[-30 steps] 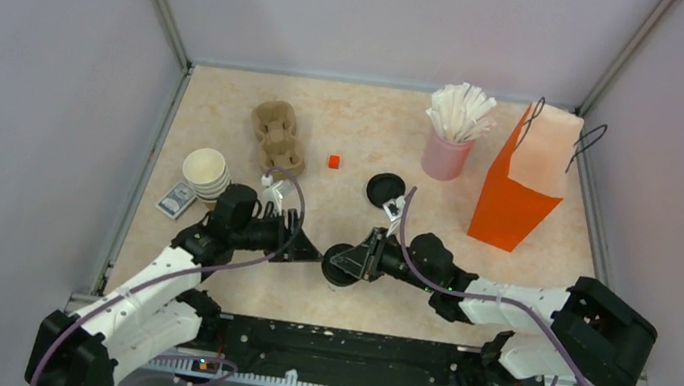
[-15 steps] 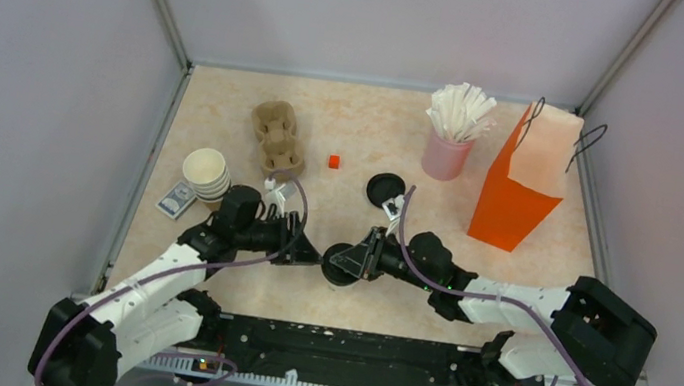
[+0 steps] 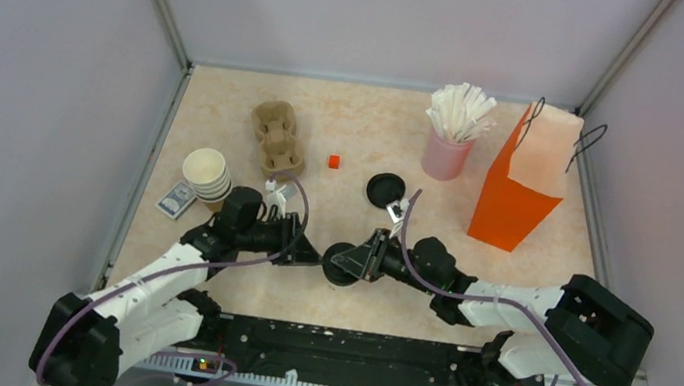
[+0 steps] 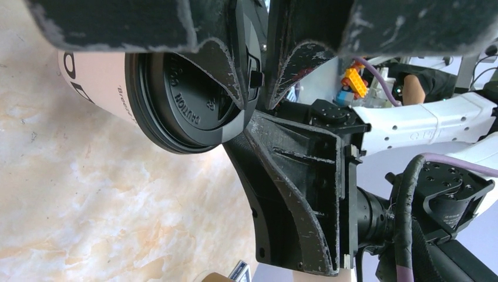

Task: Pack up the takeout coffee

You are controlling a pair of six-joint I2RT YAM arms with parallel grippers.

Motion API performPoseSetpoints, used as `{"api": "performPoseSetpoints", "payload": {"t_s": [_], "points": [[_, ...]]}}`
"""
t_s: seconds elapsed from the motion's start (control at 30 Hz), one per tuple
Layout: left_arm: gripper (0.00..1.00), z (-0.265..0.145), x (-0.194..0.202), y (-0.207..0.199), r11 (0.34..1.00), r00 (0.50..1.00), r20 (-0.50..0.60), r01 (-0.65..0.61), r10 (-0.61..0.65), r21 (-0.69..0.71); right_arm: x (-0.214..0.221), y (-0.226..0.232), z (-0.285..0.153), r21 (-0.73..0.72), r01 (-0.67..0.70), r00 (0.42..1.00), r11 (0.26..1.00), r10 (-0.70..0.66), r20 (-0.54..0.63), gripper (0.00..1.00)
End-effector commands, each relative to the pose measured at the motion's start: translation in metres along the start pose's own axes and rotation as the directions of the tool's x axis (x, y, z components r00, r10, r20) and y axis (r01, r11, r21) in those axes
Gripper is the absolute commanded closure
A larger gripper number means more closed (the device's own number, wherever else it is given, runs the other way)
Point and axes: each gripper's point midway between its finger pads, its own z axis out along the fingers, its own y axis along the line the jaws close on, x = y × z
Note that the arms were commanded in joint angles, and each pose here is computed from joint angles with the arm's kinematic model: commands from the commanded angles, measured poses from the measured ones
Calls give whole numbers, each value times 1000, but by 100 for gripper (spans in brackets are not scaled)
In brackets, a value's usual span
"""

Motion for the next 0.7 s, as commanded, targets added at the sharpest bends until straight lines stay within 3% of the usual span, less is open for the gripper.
{"api": "performPoseSetpoints", "payload": {"t_s": [0.0, 0.37, 0.47, 0.67], "points": [[64, 3, 8, 46, 980, 1000, 4, 28, -28, -199, 48, -81, -24, 262, -9, 992, 965, 41, -117, 83], [65, 5, 11, 70, 957, 999, -1, 33, -34, -288, 62, -95, -28, 278, -39, 989, 960, 78, -128, 83], [64, 5, 4, 48, 976, 1000, 2, 19, -19, -217, 58, -89, -25, 265, -39, 990, 964, 74, -123, 83], [50, -13, -31, -8, 989, 995, 75, -62, 73, -136, 23, -46, -8, 195, 14, 996, 981, 4, -93, 83]]}}
